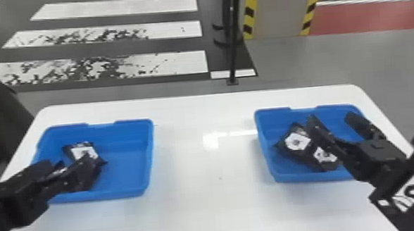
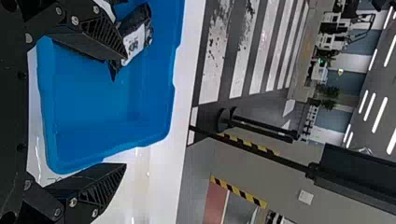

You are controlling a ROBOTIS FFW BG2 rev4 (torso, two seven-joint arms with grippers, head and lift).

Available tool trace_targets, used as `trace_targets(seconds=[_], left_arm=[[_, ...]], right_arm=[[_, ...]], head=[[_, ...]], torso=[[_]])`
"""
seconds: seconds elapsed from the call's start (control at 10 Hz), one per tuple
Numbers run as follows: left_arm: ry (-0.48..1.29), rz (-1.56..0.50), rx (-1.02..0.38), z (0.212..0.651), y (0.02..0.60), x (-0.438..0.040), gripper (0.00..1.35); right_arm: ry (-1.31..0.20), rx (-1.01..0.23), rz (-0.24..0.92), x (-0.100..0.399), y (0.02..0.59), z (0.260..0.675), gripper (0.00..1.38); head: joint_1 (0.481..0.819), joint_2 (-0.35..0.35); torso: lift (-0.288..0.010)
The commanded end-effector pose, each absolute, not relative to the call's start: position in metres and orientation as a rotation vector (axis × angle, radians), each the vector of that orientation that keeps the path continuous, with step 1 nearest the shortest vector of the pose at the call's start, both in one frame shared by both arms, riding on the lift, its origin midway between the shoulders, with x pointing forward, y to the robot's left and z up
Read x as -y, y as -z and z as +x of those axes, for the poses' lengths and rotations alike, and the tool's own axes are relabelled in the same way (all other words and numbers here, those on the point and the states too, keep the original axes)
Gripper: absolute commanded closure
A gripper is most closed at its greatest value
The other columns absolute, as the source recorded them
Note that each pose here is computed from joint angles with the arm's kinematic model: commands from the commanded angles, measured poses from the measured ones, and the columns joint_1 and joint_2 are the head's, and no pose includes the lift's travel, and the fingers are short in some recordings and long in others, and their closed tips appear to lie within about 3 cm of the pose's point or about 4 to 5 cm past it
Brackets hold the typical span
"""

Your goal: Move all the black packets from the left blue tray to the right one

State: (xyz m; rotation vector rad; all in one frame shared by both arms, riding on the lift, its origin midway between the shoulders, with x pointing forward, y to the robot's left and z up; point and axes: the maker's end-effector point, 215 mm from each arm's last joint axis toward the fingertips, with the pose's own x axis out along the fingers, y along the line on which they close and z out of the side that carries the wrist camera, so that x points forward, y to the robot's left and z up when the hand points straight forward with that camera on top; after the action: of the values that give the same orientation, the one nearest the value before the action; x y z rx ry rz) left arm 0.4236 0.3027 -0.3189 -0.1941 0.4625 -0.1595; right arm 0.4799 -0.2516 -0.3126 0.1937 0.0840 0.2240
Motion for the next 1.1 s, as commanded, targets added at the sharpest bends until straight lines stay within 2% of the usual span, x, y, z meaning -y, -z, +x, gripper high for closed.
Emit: trace_targets(seconds=[0.0,0.1,0.3,0.6,1.0], left_arm=[[0.108,-0.187,-0.490,0.428,0.328,-0.320,0.23],[0.081,-0.192,-0.494,0.438,0.333,-0.330,0.23],[0.045,-0.218,-0.526,0.460,0.347,-0.348,0.23],[-0.007,-0.246,-0.587,0.482,0.368,-0.361,0.23],[-0.009,-0.293,-0.656,0.524,0.391,-0.359,0.23]], right_arm=[[-0.313,-0.059,0.248,0.211,0.294,0.467,0.17],[-0.357,-0.063,0.287,0.193,0.289,0.458,0.17],[-0.417,-0.078,0.335,0.170,0.287,0.449,0.17],[-0.444,-0.127,0.379,0.161,0.304,0.445,0.17],[-0.463,-0.170,0.413,0.154,0.319,0.441,0.17]], head=[[0.695,0.029],[0.695,0.096],[0.695,0.184],[0.695,0.230],[0.695,0.239]], torso=[[-0.140],[-0.140],[-0.140],[-0.140],[-0.140]])
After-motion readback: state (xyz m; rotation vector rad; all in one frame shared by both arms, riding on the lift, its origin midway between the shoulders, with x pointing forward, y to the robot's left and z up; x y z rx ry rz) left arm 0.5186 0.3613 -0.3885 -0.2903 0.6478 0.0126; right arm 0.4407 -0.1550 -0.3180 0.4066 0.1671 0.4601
